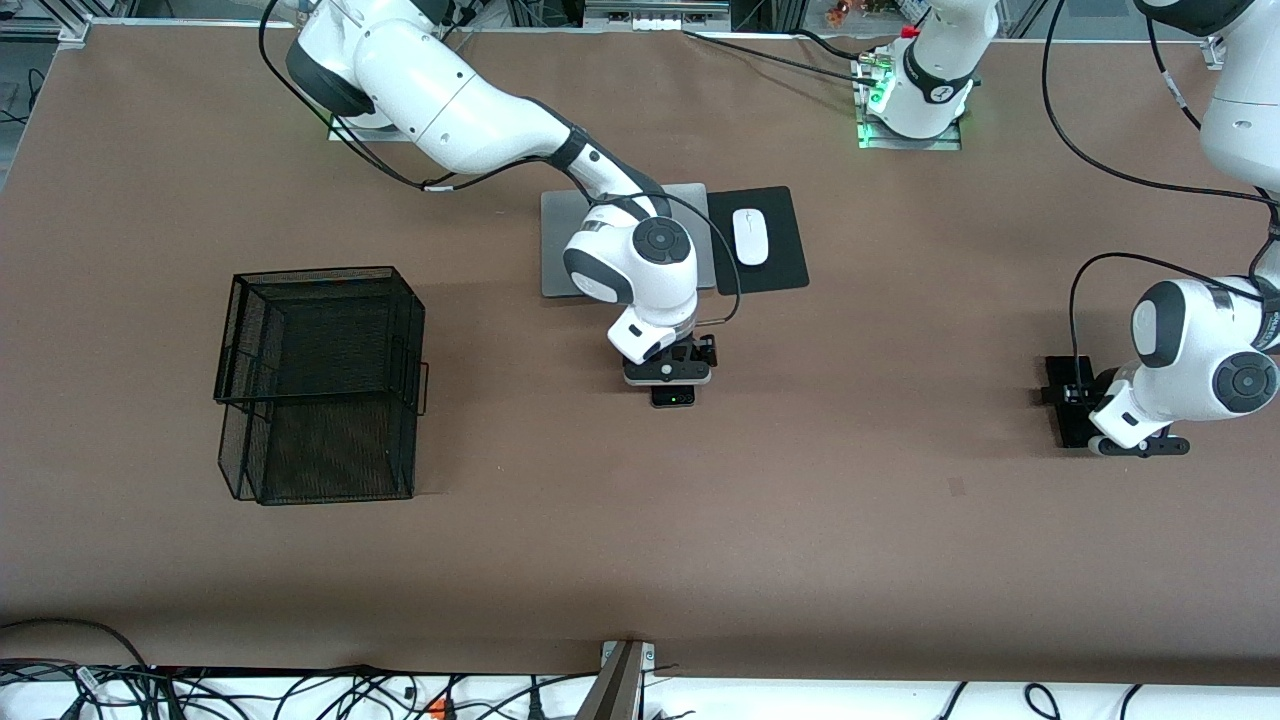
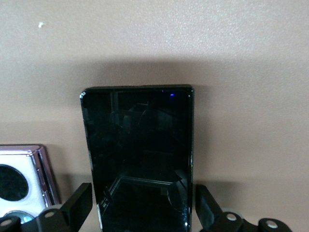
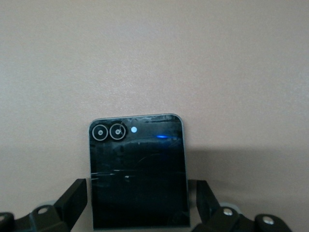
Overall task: Place phones with both arms
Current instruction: 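Grasp the tall black phone with the left gripper while the right gripper holds, then lower the flip phone into the basket while the left gripper carries the tall phone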
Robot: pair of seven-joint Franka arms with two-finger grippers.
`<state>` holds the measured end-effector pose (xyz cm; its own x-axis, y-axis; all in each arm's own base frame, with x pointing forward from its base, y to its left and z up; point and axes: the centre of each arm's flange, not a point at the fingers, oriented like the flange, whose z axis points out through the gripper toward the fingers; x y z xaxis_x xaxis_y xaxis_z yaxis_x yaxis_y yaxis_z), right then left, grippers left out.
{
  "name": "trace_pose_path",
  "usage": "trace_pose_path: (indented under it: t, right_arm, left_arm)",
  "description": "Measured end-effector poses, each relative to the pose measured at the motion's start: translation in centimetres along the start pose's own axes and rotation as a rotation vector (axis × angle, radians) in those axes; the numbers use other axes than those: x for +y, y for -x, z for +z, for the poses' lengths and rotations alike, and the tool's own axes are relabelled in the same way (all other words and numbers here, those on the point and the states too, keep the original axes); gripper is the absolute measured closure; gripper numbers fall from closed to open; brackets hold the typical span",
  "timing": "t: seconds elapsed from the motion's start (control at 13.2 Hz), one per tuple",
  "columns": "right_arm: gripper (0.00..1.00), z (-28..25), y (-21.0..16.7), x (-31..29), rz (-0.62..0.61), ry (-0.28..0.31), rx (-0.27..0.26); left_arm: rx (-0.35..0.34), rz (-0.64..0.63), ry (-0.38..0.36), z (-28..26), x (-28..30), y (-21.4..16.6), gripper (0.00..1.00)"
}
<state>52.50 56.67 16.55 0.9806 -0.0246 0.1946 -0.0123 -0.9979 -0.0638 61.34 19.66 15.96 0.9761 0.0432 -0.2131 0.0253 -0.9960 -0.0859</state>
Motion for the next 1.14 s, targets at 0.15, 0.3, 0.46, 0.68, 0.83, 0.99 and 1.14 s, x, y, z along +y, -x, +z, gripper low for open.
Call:
trace_pose_path:
  t: [0.15,0.3,0.46,0.68,0.83,0.99,1.14]
  right_arm:
    - [0.03,0.1,0.0,0.0,0.017,0.001,0.001]
    - [0.11,0.0,-0.1,0.0,0.019,0.001,0.002]
    - [0.18,-0.3,-0.3,0.0,0.021,-0.001,0.007]
    - [0.19,-0.4,-0.8,0.3,0.027,0.007,0.007]
    - [0.19,-1.0,-1.5,0.7,0.037,0.039,-0.010]
    - [0.19,-4.4,-2.4,0.3,0.036,0.055,-0.037]
    - [0.19,-10.2,-4.0,0.2,0.032,0.076,-0.047]
  left_arm:
    - [0.001,-0.014,0.018,-0.3,0.0,0.0,0.20]
    - [0.001,-0.027,0.032,-0.3,-0.2,0.1,0.20]
    - [-0.005,-0.024,0.034,-0.7,0.0,-0.1,0.20]
    - [-0.068,0.002,0.046,-5.1,1.8,-1.3,0.20]
    - [-0.093,0.008,0.058,-10.4,2.7,-2.0,0.20]
    - [-0.107,0.006,0.127,-14.5,4.2,-2.1,0.21]
    - [-0.119,0.006,0.228,-16.8,5.9,-2.1,0.21]
